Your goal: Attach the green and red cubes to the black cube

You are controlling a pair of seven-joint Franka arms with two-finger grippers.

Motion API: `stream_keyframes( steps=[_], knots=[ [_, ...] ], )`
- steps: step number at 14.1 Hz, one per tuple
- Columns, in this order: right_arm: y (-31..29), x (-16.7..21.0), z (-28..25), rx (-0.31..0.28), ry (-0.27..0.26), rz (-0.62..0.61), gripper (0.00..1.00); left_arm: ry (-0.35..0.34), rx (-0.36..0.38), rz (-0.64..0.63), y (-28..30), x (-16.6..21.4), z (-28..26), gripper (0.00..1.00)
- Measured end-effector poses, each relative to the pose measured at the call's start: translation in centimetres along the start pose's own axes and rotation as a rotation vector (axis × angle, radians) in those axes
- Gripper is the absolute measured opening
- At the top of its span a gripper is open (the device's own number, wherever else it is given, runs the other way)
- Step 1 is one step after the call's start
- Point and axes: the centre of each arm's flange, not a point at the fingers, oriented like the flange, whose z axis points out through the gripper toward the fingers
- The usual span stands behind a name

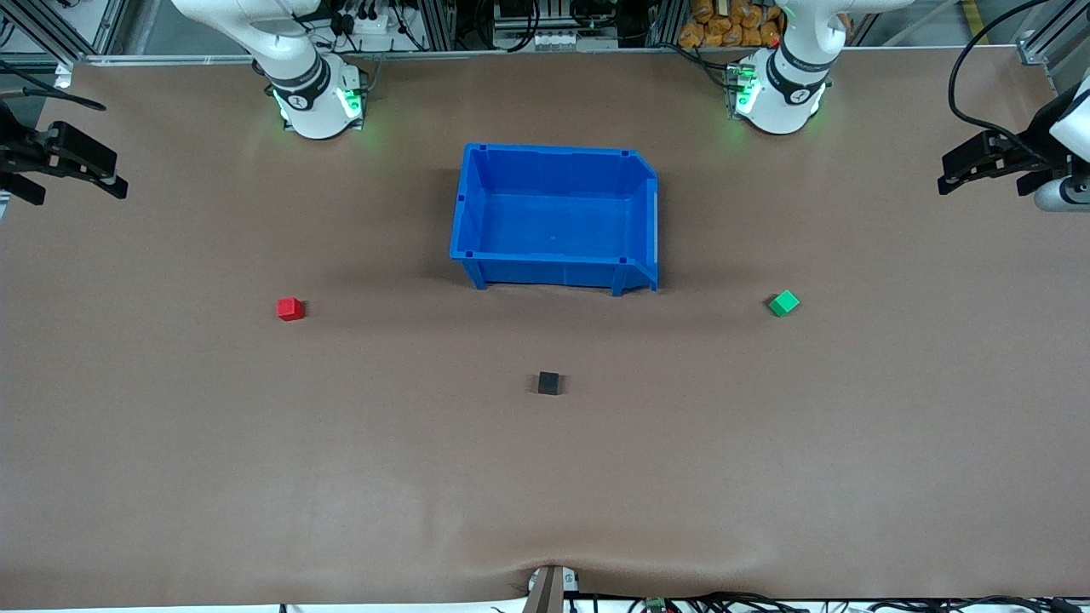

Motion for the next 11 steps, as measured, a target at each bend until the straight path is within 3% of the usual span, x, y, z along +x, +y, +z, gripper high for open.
stream_keyframes(
  steps=[11],
  knots=[
    [0.91,-0.05,-0.02,0.001,0.000,0.017,1.00,-0.024,0.000,0.002,0.07,0.53,0.99,1.00]
  ],
)
